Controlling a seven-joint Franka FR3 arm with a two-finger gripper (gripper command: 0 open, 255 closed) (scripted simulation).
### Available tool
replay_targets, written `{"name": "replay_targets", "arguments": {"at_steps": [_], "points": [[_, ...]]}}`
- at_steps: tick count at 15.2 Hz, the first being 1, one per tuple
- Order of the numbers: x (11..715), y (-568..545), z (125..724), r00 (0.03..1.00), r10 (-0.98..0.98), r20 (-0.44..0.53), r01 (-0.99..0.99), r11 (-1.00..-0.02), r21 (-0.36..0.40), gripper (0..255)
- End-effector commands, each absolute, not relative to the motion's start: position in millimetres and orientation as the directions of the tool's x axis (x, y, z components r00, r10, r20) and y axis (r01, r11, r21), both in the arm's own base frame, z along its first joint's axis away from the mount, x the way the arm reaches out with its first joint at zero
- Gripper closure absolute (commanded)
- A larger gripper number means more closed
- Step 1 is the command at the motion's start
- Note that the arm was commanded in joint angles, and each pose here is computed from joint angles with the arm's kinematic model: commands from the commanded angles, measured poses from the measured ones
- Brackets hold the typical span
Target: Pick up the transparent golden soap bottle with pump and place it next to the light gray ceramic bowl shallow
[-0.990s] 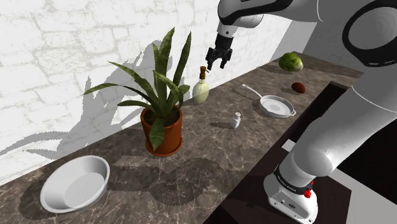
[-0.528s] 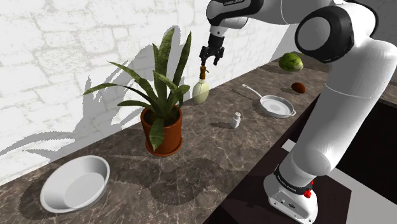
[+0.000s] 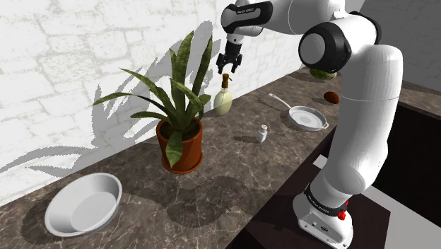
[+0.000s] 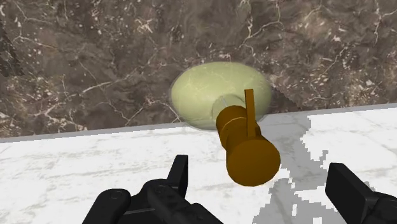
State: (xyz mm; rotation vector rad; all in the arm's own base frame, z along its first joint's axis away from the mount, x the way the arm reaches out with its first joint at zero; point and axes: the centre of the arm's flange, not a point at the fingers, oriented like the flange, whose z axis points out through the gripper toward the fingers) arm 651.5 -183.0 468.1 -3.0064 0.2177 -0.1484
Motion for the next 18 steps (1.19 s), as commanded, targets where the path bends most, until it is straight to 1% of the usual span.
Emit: {"name": "replay_targets", "arguments": {"at_steps": [1,4,12,13,18], "points": [[653.8,-182.4,458.3,0.985,-0.149,0.089,-0.137,-0.982,-0.130,0],[655.8,-180.3,439.7,0.985,-0.149,0.089,-0.137,-0.982,-0.130,0],[655.9,-180.2,439.8,0.985,-0.149,0.089,-0.137,-0.982,-0.130,0],[655.9,-180.2,439.8,0.985,-0.149,0.089,-0.137,-0.982,-0.130,255],[655.9,-180.3,439.8,0.985,-0.149,0.089,-0.137,-0.982,-0.130,255]]}}
